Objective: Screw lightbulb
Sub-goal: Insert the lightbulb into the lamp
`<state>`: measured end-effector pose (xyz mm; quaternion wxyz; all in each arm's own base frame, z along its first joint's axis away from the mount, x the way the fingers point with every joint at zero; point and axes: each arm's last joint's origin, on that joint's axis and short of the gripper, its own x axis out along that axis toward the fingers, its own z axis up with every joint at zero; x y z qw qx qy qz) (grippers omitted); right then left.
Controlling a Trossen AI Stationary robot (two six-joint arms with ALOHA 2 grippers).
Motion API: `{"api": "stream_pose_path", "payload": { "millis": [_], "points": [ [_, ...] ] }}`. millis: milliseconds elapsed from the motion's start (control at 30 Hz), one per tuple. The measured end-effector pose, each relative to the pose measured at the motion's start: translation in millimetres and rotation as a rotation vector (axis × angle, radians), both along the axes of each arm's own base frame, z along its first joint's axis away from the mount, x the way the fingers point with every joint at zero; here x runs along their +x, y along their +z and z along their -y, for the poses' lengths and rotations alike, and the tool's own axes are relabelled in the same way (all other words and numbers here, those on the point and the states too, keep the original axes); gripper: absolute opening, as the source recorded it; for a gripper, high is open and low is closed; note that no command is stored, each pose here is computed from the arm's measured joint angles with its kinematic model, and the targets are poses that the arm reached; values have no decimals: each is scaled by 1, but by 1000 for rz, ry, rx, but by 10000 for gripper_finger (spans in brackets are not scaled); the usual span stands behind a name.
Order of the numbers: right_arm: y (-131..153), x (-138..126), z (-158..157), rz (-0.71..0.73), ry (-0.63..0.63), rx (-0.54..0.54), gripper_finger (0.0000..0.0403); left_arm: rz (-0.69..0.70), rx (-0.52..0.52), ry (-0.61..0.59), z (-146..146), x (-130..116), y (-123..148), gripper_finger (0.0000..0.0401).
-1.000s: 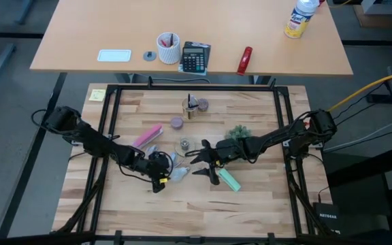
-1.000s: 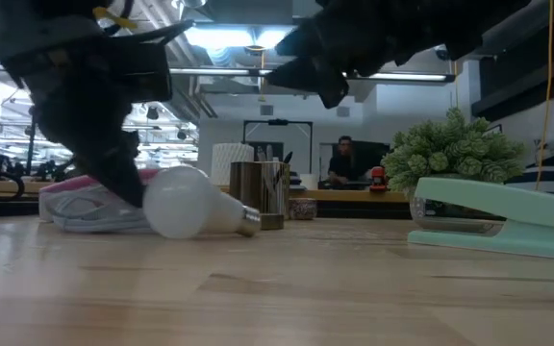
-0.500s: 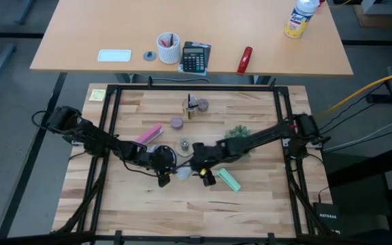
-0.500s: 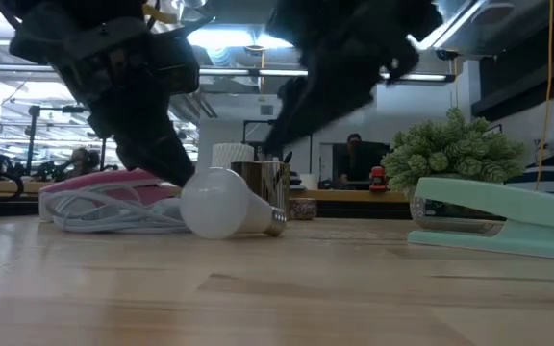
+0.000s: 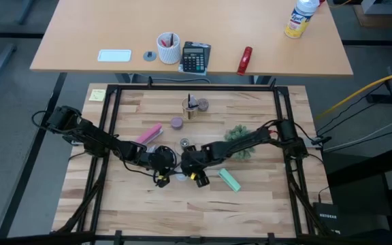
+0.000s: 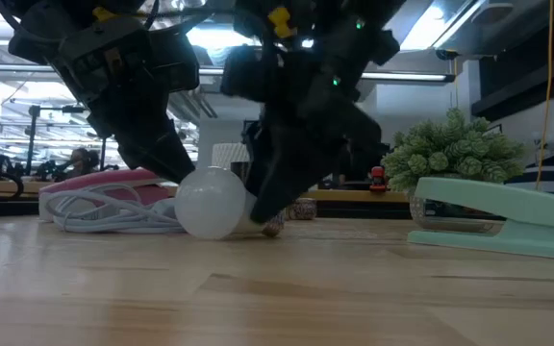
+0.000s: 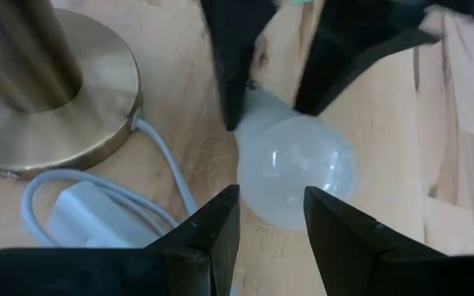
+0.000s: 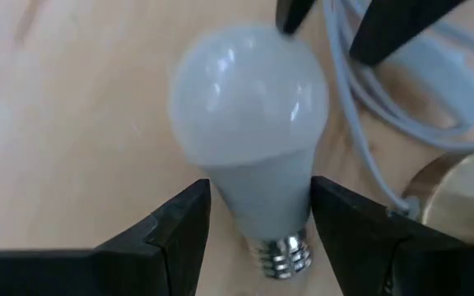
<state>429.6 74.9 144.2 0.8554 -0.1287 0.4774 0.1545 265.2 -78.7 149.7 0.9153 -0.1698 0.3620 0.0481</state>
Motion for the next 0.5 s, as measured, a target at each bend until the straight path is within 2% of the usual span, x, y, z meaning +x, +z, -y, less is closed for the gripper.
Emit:
{"api": "stream_pose_path", "payload": {
  "millis": [233, 500],
  "points": [
    [-13, 2, -1, -26, 12, 17, 208, -1, -6, 6, 0, 0, 0, 127],
    [-7, 4, -2, -15, -8, 31, 141, -5, -38, 29, 0, -1, 0, 127]
  ]
}}
